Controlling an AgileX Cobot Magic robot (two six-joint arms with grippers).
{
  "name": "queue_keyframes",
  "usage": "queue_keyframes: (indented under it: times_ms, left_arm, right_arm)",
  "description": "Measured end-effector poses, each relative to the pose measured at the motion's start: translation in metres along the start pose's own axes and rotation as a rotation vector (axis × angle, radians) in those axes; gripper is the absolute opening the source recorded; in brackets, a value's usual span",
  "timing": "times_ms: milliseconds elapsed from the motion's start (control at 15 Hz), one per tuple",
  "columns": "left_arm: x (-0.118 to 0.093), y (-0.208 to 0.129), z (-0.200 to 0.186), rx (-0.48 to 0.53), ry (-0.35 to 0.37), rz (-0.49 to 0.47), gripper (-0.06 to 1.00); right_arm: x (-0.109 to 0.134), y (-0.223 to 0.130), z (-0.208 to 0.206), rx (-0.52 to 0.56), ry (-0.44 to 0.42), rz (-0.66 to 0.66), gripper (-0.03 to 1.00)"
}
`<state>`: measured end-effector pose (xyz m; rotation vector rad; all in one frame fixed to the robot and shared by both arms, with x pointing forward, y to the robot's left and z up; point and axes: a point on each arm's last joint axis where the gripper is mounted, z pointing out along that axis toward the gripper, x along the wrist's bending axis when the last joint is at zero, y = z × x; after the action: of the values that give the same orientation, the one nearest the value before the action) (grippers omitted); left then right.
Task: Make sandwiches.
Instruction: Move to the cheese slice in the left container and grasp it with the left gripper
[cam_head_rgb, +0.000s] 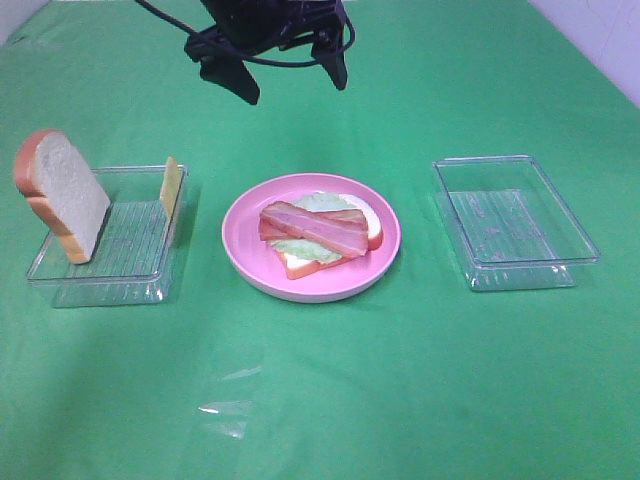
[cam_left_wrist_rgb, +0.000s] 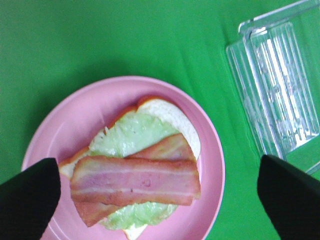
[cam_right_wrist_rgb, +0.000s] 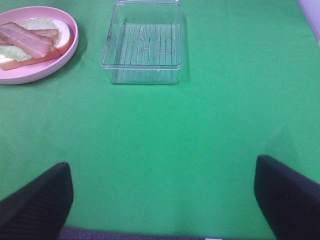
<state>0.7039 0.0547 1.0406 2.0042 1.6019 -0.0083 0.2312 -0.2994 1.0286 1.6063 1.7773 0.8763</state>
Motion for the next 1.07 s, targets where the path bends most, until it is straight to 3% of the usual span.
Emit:
queue_keyframes:
  times_ms: [133,200,333,467,867,1067]
  left_arm:
    - [0.000,0.005,-0.016,-0.048,0.054,0.000,0.99]
    - [0.003,0.011,-0.042,-0.115,0.146,0.021,0.99]
    - [0.006,0.010,-0.060,-0.137,0.192,0.029,0.99]
    - [0.014,0.005,-0.081,-0.131,0.212,-0.001,0.99]
    - [0.077,-0.024,-0.105,-0.026,0.314,-0.183,0.99]
    - [0.085,-0.031,-0.094,0.019,0.332,-0.226,0.99]
  right_arm:
    - [0.000,0.000,0.000,0.000,0.000,0.000,0.96]
    - [0.000,0.000,0.000,0.000,0.000,0.000,0.96]
    - [0.000,0.000,0.000,0.000,0.000,0.000,0.96]
    - [0.000,0.000,0.000,0.000,0.000,0.000,0.96]
    - [0.000,0.000,0.000,0.000,0.000,0.000,0.96]
    - [0.000,0.000,0.000,0.000,0.000,0.000,0.96]
